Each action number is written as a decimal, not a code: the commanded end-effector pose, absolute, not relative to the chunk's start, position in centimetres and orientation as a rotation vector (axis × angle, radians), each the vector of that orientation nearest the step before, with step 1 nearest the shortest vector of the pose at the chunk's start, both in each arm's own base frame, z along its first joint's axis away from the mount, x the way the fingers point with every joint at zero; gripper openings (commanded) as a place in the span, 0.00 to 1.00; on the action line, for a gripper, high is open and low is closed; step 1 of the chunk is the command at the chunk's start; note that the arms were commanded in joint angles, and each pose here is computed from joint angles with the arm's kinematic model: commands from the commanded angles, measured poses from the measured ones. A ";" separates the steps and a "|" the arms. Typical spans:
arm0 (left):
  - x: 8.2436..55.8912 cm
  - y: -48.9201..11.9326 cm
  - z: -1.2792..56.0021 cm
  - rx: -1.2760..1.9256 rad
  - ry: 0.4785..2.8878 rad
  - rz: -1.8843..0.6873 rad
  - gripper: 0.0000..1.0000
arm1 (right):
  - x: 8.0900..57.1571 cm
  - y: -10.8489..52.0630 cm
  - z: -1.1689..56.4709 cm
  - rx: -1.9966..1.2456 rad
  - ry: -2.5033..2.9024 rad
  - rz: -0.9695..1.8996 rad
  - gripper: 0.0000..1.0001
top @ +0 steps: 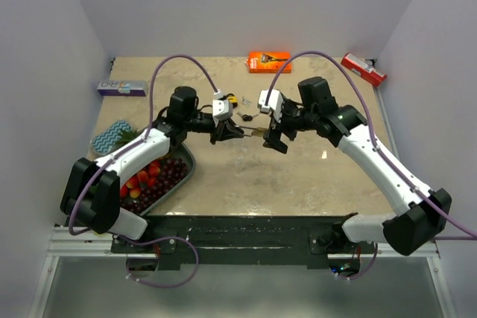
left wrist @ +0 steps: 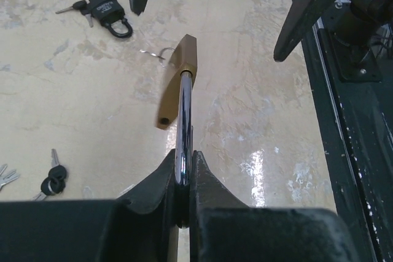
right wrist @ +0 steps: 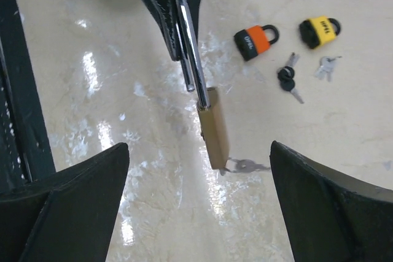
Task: Lock with the key
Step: Pick up the lock from the center of the board, then lock the lock, then place the key at the center of the board.
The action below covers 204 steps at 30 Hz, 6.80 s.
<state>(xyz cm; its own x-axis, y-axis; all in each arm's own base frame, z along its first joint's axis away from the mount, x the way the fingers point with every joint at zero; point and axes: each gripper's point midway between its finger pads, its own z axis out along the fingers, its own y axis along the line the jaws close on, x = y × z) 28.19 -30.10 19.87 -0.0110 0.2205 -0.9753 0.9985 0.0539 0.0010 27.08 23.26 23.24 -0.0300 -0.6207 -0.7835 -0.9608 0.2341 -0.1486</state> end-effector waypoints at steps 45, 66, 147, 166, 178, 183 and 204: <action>25.0 -30.4 30.3 1.380 1.086 -1.105 0.00 | 26.9 26.3 25.8 -1.425 1.372 0.799 0.00; 23.8 -35.0 27.9 1.390 1.030 -1.197 0.00 | 26.9 29.6 29.3 -1.410 1.249 0.948 0.00; 25.7 -30.9 27.7 1.323 1.243 -1.102 0.00 | 25.8 22.2 22.4 -1.451 1.573 0.906 0.47; 28.6 -28.5 27.4 1.243 1.323 -1.038 0.00 | 24.8 20.3 17.8 -1.523 1.692 0.865 0.00; 30.6 -25.7 24.8 1.247 1.443 -0.931 0.00 | 27.6 20.6 14.4 -1.199 2.018 1.028 0.00; 30.7 -24.6 22.2 1.268 1.526 -0.857 0.00 | 29.9 23.0 13.1 -0.969 2.132 1.054 0.00; 31.5 -22.9 19.2 1.206 1.698 -0.753 0.00 | 34.3 24.9 3.6 -0.651 2.433 0.966 0.00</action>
